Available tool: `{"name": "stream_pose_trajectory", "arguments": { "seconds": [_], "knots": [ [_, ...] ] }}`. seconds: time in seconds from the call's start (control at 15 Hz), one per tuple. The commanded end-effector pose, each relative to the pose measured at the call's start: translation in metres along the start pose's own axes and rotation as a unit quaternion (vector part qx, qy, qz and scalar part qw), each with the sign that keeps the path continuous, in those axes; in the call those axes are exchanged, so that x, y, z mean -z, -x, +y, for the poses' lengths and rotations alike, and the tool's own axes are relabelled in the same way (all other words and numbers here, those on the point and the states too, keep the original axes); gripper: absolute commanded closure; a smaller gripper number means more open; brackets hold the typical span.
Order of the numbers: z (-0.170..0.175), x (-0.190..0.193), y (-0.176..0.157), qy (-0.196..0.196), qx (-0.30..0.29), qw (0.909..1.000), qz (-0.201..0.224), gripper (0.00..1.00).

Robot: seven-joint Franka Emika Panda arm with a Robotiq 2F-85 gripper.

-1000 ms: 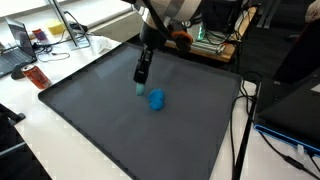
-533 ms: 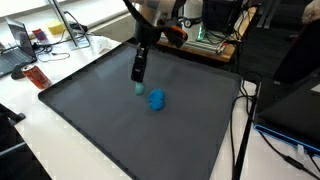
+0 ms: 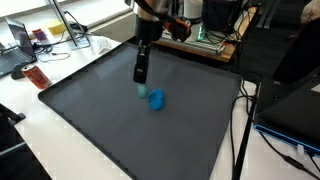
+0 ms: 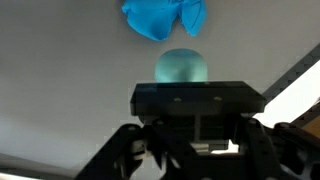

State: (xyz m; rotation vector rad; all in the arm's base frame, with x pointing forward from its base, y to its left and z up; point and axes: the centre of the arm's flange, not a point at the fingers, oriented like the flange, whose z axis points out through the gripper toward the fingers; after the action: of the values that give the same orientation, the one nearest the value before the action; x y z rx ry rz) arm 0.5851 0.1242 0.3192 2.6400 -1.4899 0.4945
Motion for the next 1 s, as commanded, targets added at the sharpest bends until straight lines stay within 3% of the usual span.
{"name": "stream_pose_trajectory", "arguments": {
  "seconds": [0.0, 0.93],
  "knots": [
    [-0.002, 0.001, -0.004, 0.011, -0.011, 0.9988, -0.047, 0.72],
    [0.001, 0.002, -0.036, -0.004, -0.052, 0.9899, -0.132, 0.72]
  ]
}}
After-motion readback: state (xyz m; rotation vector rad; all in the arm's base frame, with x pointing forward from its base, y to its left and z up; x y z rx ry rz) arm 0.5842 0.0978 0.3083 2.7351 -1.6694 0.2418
